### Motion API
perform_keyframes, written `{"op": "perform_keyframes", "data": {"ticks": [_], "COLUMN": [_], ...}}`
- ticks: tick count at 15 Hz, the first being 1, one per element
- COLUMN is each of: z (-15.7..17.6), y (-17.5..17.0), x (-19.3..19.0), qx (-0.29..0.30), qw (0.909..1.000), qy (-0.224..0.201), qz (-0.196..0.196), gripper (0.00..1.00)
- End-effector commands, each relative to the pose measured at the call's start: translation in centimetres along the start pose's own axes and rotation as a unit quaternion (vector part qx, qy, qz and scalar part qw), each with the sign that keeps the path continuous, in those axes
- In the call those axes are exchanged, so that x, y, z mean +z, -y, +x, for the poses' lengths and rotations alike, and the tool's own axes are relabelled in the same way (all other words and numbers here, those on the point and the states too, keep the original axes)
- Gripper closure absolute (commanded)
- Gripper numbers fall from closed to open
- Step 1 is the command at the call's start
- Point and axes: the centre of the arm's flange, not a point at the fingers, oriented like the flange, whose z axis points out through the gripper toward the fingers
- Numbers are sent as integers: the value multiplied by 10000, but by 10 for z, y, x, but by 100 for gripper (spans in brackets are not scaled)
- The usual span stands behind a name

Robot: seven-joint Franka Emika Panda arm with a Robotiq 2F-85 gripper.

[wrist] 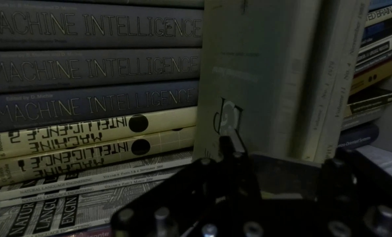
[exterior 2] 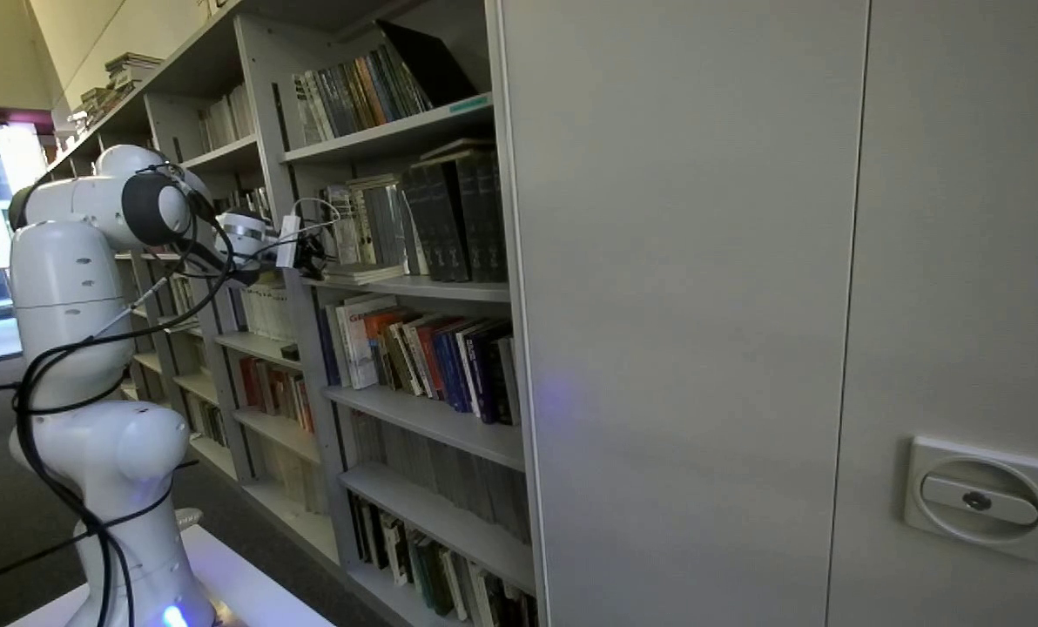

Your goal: Pick up the book and arrange it on the shelf with the other books

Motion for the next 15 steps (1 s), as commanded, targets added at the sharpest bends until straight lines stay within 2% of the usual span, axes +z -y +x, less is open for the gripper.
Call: {"op": "perform_keyframes", "data": {"ticks": [1, 4, 5, 6, 15], "z": [2, 0, 0, 1, 4], "y": [-15, -17, -17, -17, -22], "x": [8, 5, 5, 4, -3], "qx": [-27, -9, -19, -18, -58], "qw": [9998, 9997, 9998, 9998, 9997], "qy": [44, 43, 42, 25, -59], "qz": [-202, -220, -217, -214, -247], "gripper": [100, 100, 75, 74, 8]}}
